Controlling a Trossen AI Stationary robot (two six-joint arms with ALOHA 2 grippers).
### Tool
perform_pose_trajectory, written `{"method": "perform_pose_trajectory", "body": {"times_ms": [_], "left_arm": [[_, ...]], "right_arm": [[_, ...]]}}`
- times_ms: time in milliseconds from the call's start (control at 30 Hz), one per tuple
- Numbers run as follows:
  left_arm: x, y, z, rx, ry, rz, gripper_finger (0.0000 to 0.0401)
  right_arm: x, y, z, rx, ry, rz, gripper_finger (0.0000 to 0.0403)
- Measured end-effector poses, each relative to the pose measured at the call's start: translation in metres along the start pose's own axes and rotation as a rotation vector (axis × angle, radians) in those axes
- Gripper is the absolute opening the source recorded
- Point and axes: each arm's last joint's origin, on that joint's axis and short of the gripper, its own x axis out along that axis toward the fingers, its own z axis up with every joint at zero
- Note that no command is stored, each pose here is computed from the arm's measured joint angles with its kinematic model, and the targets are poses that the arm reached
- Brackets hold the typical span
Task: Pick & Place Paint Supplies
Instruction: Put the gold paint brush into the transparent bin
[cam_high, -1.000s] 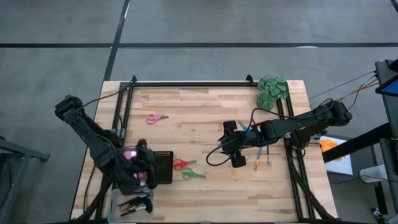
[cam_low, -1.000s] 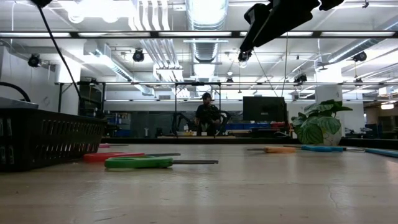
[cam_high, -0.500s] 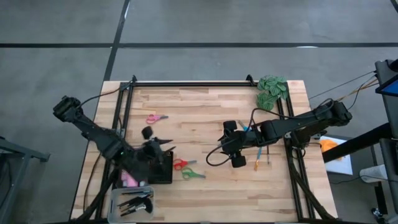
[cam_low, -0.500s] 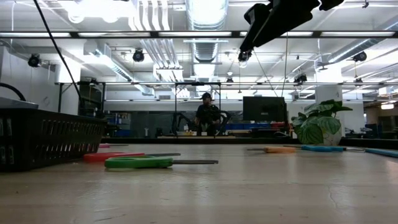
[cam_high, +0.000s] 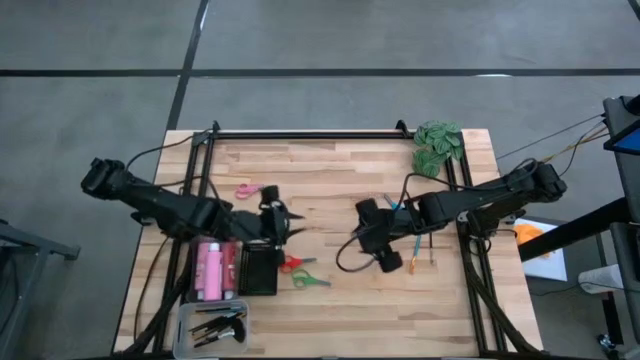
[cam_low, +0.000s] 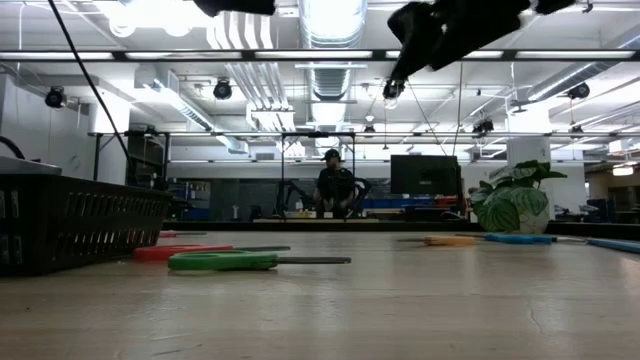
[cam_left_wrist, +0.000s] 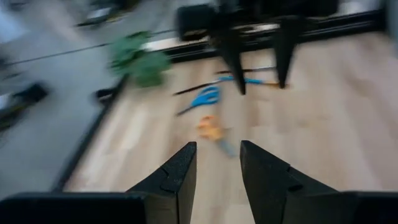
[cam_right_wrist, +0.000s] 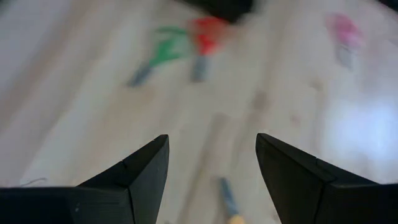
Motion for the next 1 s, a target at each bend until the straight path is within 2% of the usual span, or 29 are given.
{"method": "perform_pose_trajectory", "body": {"times_ms": [100, 200, 500, 567, 700, 800, 933, 1000], "left_arm": [[0.005, 0.007, 0.002, 0.021, -0.019, -0.149, 0.0124], [0.01, 0.015, 0.001, 0.038, -0.021, -0.203, 0.0124], [0.031, 0.042, -0.016, 0.001, -0.069, -0.108, 0.0124], [0.034, 0.044, -0.022, -0.001, -0.058, -0.126, 0.0124], [0.035, 0.041, -0.025, 0.024, -0.075, -0.209, 0.0124], [0.034, 0.041, -0.024, 0.035, -0.091, -0.227, 0.0124], [0.034, 0.041, -0.023, 0.034, -0.097, -0.221, 0.0124], [0.035, 0.041, -0.023, 0.034, -0.096, -0.221, 0.0124]], "right_arm": [[-0.003, 0.005, 0.001, -0.143, -0.048, 0.139, 0.0239], [-0.002, 0.007, 0.001, -0.211, -0.066, 0.202, 0.0239], [0.001, 0.007, 0.001, -0.215, -0.057, 0.202, 0.0239], [0.001, 0.006, 0.002, -0.243, -0.068, 0.182, 0.0239], [0.001, 0.003, 0.007, -0.387, -0.107, 0.089, 0.0239], [0.001, 0.002, 0.009, -0.462, -0.125, 0.056, 0.0239], [0.001, 0.002, 0.011, -0.48, -0.138, 0.049, 0.0239], [0.001, 0.002, 0.011, -0.415, -0.143, 0.055, 0.0239]]}}
